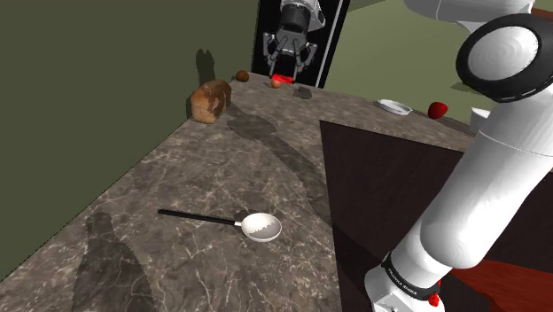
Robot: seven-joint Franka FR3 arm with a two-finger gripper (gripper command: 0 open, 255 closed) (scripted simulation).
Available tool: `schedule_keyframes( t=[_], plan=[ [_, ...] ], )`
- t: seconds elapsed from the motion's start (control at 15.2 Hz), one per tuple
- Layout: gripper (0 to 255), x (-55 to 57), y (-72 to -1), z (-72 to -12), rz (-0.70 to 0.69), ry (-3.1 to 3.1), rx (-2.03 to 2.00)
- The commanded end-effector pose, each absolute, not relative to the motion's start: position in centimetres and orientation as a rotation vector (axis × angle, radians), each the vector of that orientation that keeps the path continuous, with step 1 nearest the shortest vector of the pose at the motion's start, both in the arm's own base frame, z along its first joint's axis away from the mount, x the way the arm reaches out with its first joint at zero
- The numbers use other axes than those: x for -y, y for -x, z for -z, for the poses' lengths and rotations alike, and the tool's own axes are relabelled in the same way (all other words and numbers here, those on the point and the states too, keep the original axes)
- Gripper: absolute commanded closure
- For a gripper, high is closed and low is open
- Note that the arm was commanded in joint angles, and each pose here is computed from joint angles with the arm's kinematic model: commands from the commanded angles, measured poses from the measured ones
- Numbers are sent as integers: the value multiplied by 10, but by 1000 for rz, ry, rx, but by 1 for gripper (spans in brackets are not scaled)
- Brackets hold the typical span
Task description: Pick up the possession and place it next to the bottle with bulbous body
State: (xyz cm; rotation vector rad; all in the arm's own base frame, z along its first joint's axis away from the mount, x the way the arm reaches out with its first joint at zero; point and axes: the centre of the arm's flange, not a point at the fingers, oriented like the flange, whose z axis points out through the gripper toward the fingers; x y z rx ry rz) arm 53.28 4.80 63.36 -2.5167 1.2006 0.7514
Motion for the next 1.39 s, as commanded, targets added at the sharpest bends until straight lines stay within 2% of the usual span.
schedule_keyframes(
  t=[0.0, 1.32],
  plan=[
    [255, -68, -512, -635, -751, 2517, -1201],
    [255, -256, -327, -636, -751, 2517, -1201]
  ],
)
